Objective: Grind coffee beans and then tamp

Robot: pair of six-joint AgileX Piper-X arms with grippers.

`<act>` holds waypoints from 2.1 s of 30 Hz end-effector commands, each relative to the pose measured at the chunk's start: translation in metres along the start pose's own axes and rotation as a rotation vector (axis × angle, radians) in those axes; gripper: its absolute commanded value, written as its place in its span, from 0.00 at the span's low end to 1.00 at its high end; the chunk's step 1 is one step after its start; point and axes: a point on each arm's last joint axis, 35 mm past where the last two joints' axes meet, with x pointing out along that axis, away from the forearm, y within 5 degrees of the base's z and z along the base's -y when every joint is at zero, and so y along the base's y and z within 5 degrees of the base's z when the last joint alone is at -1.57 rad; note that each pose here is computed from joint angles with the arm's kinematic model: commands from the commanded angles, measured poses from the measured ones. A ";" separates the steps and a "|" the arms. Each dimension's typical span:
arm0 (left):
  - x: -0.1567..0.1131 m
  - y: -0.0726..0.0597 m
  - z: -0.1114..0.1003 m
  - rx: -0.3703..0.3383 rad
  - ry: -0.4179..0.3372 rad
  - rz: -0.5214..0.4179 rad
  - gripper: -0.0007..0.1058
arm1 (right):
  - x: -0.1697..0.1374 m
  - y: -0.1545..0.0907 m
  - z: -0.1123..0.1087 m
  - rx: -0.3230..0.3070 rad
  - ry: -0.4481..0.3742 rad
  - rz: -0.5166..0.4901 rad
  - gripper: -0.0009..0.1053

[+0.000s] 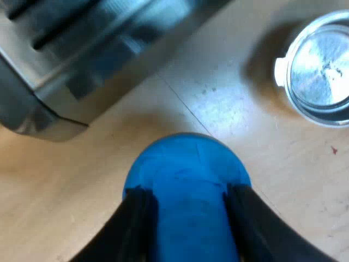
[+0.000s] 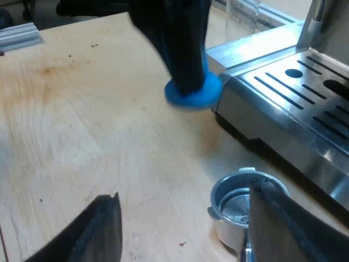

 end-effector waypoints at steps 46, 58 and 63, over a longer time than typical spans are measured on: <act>0.065 0.011 -0.028 -0.007 0.062 0.043 0.88 | 0.000 0.000 0.002 -0.003 -0.019 0.004 0.52; 0.027 0.006 -0.020 0.014 -0.061 0.036 1.00 | 0.000 0.000 0.002 -0.004 -0.019 0.004 0.52; -0.036 -0.001 -0.027 0.030 -0.283 0.021 1.00 | 0.001 -0.001 0.005 0.025 -0.026 0.002 0.52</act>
